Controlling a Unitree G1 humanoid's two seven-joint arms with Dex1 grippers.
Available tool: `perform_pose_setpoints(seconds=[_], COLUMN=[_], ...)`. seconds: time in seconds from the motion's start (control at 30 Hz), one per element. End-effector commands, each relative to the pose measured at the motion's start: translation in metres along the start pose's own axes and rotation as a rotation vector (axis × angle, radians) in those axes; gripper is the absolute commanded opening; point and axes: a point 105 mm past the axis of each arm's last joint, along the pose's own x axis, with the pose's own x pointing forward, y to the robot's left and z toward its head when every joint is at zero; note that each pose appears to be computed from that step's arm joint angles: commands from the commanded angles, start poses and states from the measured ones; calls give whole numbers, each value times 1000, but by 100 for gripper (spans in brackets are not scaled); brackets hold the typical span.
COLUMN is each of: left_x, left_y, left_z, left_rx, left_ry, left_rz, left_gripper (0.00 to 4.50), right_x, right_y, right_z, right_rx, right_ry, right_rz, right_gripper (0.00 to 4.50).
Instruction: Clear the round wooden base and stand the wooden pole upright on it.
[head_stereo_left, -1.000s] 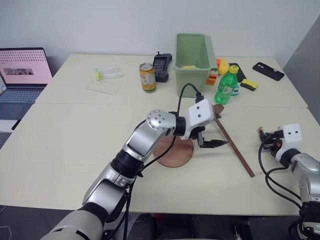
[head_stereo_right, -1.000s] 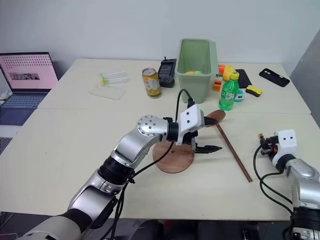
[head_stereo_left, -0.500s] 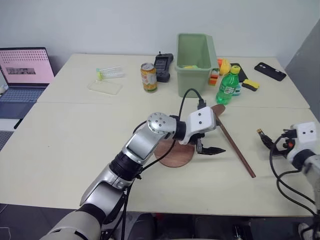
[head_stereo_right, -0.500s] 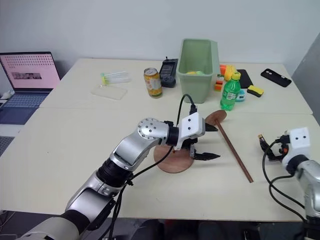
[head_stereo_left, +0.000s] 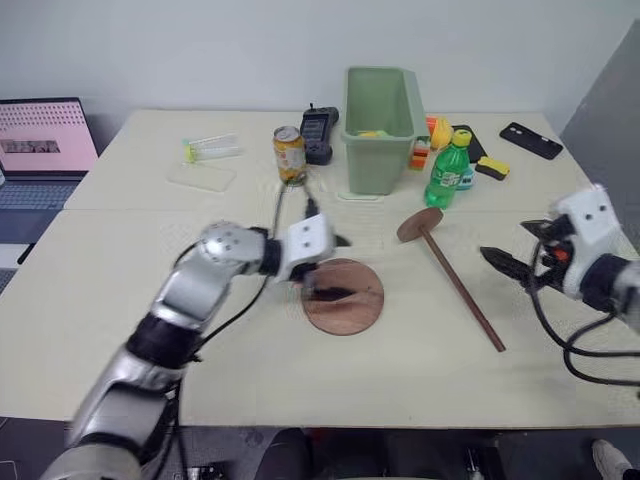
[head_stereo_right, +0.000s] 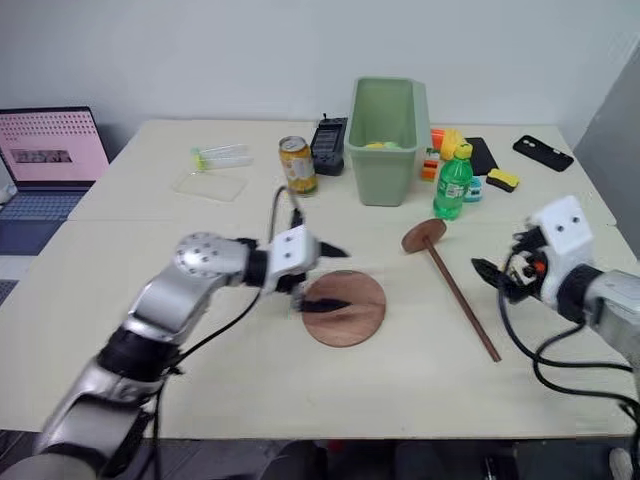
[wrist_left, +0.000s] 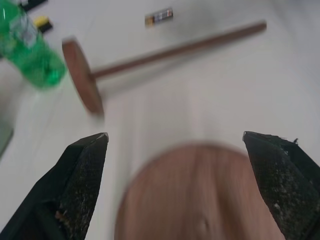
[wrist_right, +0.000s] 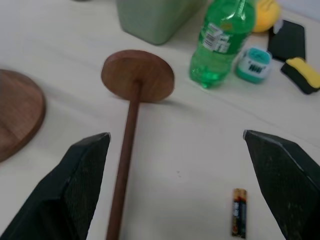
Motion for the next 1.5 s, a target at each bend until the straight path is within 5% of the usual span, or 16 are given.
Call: perform_pose_setpoints(seconds=[0.03,0.3,0.77,1.0,1.37,1.5], left_x=[-13,-2,15,22,19,16], left_y=[2,-11,-18,-21,-20,-17], left_z=[10,6,19,27,37,41], left_rx=[64,78,89,95,81,79], left_ry=[-26,-43,-95,-127,-172,-210], left_rz=[42,62,96,93,90,96], left_gripper=[450,450,450,450,450,450], right_x=[16,65,92,102,103,102], right_y=[18,17,2,-4,-1,-2], right_z=[-2,-15,-14,-16,-15,-8], right_rx=[15,78,152,198,236,258], right_ry=[90,296,490,551,572,554], right_rz=[46,47,148,154,177,171], right_gripper=[447,447,447,310,27,21])
